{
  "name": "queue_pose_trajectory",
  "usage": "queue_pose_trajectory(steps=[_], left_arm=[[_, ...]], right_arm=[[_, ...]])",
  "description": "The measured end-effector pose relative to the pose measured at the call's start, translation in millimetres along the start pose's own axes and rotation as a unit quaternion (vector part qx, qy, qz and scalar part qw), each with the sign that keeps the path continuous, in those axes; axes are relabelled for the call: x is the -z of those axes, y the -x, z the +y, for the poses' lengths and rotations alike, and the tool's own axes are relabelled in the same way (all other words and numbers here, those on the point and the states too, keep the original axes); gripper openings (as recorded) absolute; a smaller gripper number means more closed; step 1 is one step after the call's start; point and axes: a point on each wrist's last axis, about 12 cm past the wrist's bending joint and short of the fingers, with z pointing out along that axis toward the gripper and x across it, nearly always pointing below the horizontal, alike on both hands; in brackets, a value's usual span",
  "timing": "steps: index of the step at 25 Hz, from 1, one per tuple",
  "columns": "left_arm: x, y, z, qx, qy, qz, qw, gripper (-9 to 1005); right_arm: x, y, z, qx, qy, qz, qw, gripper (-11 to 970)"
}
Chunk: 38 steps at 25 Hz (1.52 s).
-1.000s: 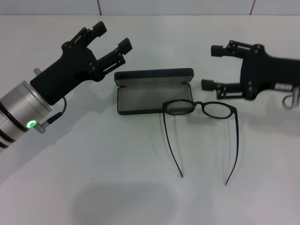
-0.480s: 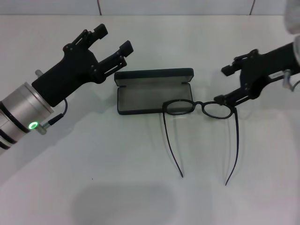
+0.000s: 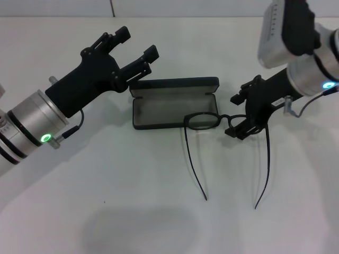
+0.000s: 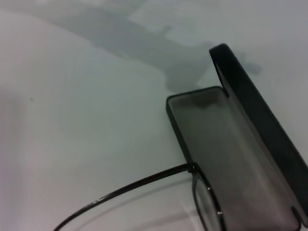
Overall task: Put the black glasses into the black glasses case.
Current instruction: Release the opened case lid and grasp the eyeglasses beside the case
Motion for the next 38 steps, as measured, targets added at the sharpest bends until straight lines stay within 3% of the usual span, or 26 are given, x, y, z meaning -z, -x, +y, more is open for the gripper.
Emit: queue_pose_trajectory(steps=[6,23,38], left_arm=[[-1.4,0.0,0.1,0.0,-0.001,0.001,1.0,875],[-4.7,0.4,-0.4,-0.001,-0.007,0.002,1.0,874],[-7.2,1.9,0.1,-0.002,-0.009,0.0,1.0,874]], right_arm=[[-12.6,3.9,2.8,0.012,-0.004,0.012,1.0,693],[-32.4,9.0,8.9,0.041,-0.026,0.022,0.999,600],[-37.9,6.7,8.1,0.044,-0.036,0.028,0.998,372]])
